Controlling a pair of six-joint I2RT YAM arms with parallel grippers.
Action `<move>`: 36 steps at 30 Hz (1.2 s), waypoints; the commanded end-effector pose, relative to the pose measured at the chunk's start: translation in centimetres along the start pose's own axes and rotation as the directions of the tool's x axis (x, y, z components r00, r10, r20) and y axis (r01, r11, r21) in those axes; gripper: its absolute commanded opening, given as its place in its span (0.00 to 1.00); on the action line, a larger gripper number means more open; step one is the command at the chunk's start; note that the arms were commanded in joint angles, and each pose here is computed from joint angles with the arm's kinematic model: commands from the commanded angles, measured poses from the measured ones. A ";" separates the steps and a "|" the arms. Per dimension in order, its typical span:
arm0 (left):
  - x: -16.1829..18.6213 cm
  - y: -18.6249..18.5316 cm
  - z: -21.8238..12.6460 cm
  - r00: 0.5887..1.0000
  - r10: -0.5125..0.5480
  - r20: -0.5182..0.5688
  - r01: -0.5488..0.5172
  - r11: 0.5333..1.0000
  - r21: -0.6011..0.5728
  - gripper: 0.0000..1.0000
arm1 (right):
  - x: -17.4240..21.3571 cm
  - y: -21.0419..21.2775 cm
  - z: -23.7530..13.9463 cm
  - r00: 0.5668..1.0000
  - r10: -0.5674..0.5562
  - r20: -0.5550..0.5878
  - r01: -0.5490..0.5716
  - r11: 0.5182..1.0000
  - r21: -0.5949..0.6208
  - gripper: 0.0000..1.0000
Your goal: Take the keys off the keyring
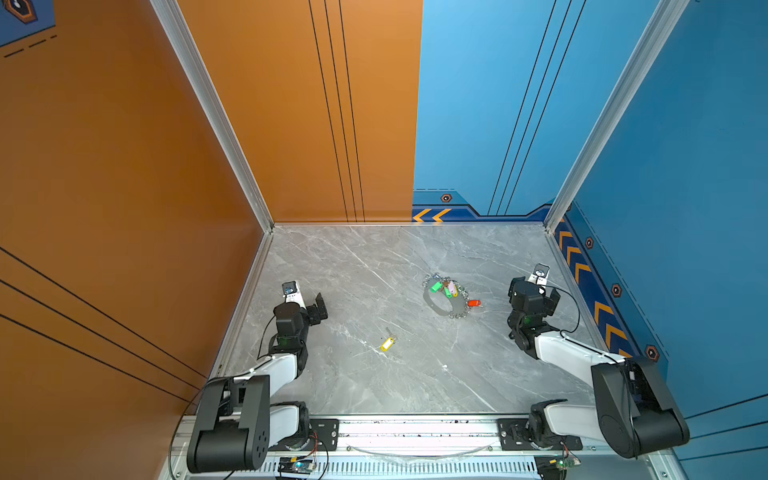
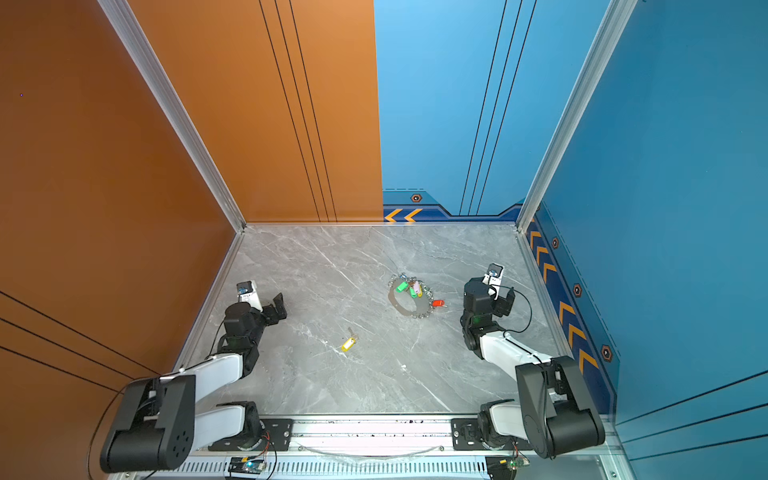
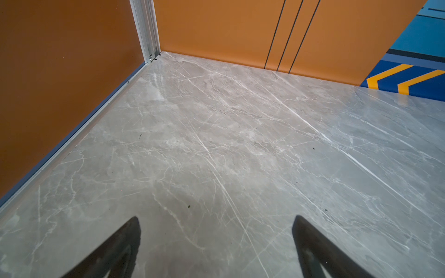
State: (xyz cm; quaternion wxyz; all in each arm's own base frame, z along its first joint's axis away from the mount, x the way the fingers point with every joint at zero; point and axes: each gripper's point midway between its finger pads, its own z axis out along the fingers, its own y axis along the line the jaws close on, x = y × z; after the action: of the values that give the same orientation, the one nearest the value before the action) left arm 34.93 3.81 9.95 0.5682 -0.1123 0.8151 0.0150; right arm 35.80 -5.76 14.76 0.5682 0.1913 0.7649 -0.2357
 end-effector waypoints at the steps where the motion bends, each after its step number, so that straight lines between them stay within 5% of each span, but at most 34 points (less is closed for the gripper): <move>1: -2.5 0.0 0.5 0.993 0.014 0.117 -0.016 1.000 0.013 0.98 | 1.0 0.7 0.0 0.999 0.009 0.052 -0.006 0.999 -0.051 0.91; 9: -0.8 -2.6 2.3 0.992 0.069 0.108 -0.087 0.982 0.168 0.98 | 2.2 3.7 -0.2 0.996 -0.048 0.078 0.062 0.979 -0.195 0.96; 16: -0.7 -2.7 3.1 0.993 0.071 0.097 -0.086 0.982 0.168 0.98 | 4.1 4.4 2.0 1.000 0.013 -0.025 -0.021 0.945 -0.326 0.96; 36: -0.7 -2.9 3.2 0.993 0.075 0.094 -0.090 0.981 0.173 0.98 | 4.0 4.8 1.4 1.000 -0.013 -0.002 0.012 0.945 -0.326 1.00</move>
State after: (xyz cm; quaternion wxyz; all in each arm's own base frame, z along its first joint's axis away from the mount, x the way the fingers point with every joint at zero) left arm 38.13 2.20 8.87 0.5988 -0.0426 0.7994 -0.0235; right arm 38.32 -2.86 9.93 0.5873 0.0955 0.7959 -0.1118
